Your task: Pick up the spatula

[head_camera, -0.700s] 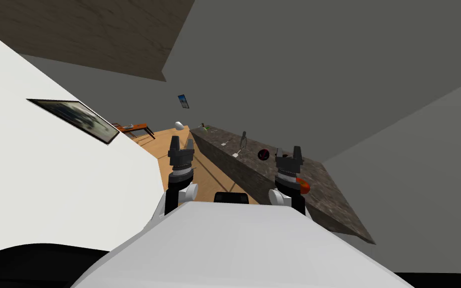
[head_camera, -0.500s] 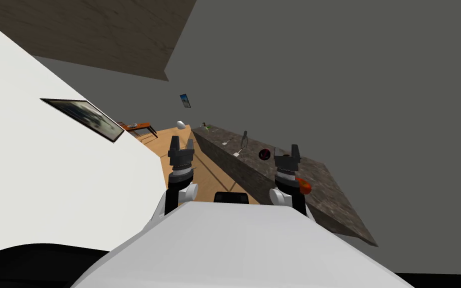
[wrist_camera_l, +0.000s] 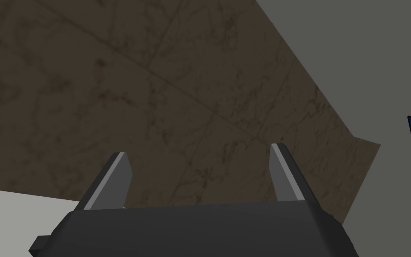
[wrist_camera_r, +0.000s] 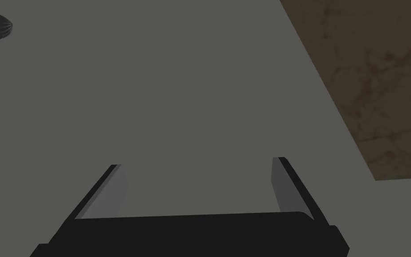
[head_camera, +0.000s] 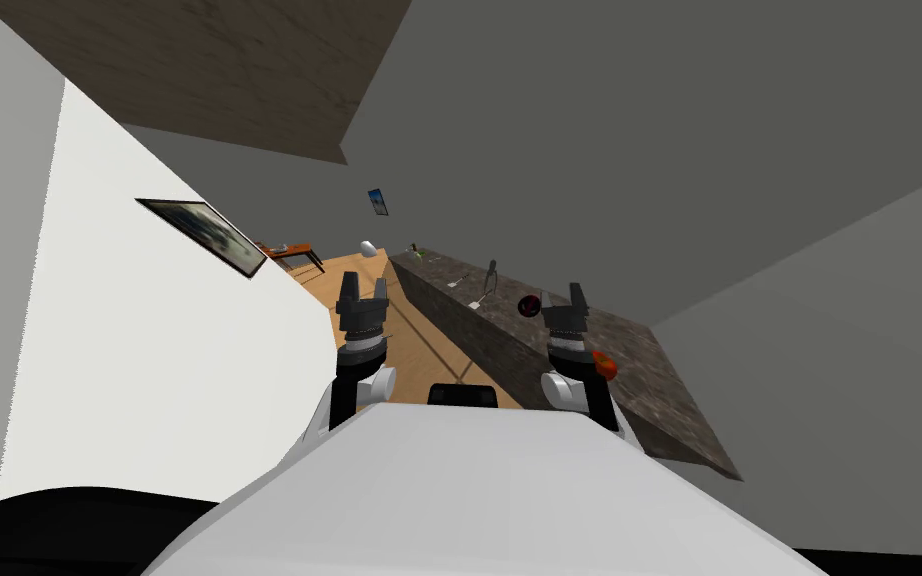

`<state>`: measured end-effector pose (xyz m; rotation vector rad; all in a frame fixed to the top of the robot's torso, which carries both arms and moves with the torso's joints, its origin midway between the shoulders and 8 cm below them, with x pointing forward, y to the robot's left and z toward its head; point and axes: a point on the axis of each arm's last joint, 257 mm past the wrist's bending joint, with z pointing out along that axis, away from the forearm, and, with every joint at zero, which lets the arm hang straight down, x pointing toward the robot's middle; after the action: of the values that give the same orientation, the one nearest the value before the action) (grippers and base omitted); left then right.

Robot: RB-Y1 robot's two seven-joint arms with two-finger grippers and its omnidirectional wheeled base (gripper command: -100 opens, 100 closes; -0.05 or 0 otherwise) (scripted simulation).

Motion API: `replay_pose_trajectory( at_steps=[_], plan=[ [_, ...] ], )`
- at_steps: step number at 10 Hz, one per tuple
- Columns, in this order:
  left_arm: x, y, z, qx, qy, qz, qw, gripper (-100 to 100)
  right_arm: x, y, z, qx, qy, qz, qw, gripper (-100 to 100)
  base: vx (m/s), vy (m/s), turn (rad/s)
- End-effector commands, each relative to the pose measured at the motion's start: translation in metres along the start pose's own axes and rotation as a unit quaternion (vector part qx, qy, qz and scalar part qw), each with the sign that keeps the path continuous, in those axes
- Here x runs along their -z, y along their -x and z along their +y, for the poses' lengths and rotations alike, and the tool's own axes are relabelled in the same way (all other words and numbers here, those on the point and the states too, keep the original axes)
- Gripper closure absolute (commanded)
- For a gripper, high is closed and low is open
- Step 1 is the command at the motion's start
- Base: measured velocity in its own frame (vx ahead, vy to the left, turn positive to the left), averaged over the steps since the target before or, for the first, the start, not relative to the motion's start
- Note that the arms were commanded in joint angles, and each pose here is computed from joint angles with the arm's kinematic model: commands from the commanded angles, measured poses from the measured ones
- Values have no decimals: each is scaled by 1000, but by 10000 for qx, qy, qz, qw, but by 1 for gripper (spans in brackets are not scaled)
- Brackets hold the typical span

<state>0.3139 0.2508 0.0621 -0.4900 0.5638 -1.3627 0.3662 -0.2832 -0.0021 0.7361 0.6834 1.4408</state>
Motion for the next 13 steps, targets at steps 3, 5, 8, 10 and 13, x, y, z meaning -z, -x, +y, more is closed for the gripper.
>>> replay_pose_trajectory(
  at_steps=[3, 5, 8, 10, 13],
  plan=[
    [0, 0, 0, 0, 0, 0, 10000, 0, -12, -9, -16, -135, -331, 250, 9990, -100, -50, 4, 71],
    [0, 0, 0, 0, 0, 0, 10000, 0, -17, -13, -26, -183, -521, 369, 9978, -100, -48, 6, 67],
    [0, 0, 0, 0, 0, 0, 10000, 0, -20, -17, -43, -208, -868, 486, 9948, -100, -44, 5, 64],
    [0, 0, 0, 0, 0, 0, 10000, 0, -24, -22, -53, -222, -1084, 606, 9920, -100, -37, 18, 72],
    [0, 0, 0, 0, 0, 0, 10000, 0, -25, -25, -69, -210, -1422, 722, 9870, -100, -18, 10, 48]
  ],
)
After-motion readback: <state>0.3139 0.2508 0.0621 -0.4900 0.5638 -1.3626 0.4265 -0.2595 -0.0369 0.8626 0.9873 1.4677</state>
